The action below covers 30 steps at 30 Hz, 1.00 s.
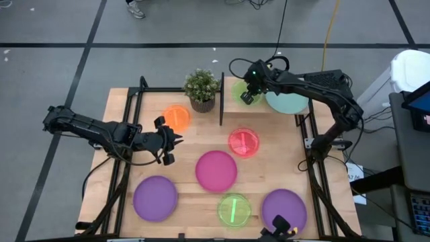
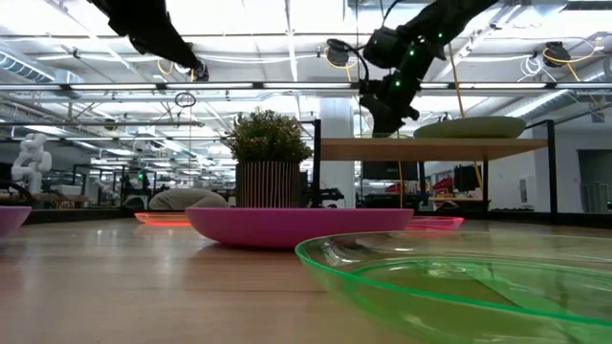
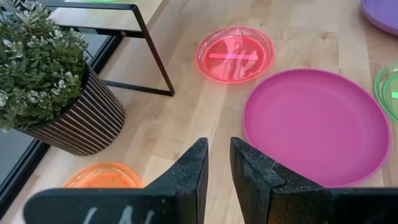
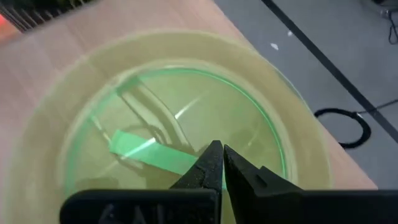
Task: Place and stack plates onto a shelf
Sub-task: Put the top light green plate on the shelf
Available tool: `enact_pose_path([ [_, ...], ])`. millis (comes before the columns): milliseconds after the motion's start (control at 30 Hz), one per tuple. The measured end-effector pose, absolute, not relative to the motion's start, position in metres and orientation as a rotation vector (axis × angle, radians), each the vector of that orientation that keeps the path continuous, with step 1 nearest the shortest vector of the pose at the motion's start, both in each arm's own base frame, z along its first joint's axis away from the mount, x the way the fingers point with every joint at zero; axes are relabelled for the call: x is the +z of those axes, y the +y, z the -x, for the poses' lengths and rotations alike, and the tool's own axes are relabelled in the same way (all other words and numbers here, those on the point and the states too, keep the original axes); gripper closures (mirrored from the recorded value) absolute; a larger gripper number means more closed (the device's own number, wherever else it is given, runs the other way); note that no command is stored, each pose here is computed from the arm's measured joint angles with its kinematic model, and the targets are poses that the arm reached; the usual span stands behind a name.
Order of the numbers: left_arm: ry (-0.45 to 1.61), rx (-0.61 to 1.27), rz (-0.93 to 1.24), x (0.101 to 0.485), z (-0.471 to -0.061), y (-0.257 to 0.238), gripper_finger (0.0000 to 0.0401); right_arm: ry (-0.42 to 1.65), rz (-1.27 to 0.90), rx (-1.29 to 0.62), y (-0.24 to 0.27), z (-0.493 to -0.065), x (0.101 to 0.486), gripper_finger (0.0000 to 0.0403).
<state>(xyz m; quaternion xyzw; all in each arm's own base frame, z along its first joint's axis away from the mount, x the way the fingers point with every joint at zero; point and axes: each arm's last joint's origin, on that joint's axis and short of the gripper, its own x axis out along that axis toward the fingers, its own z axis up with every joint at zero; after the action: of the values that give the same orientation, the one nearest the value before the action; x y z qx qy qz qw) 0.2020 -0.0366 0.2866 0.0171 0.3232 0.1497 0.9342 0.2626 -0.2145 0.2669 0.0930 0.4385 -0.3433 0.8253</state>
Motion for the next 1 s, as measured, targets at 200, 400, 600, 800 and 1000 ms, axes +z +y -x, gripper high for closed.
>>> enact_pose_path([
  [200,0.661,0.307,-0.034,0.287,-0.202,-0.037,0.0327,0.961,-0.199,-0.737,-0.218,-0.266,0.259,0.0403],
  [400,0.661,0.307,-0.034,0.287,-0.202,-0.037,0.0327,0.963,-0.196,-0.727,-0.213,-0.270,0.258,0.0403],
  [600,0.661,0.307,-0.034,0.287,-0.202,-0.037,0.0327,0.963,-0.187,-0.704,-0.206,-0.276,0.258,0.0403],
  [800,0.660,0.308,-0.029,0.287,-0.202,-0.037,0.0327,0.945,-0.181,-0.700,-0.205,-0.278,0.258,0.0403],
  [1000,0.662,0.300,-0.026,0.287,-0.202,-0.037,0.0327,0.917,-0.165,-0.714,-0.203,-0.276,0.265,0.0403],
])
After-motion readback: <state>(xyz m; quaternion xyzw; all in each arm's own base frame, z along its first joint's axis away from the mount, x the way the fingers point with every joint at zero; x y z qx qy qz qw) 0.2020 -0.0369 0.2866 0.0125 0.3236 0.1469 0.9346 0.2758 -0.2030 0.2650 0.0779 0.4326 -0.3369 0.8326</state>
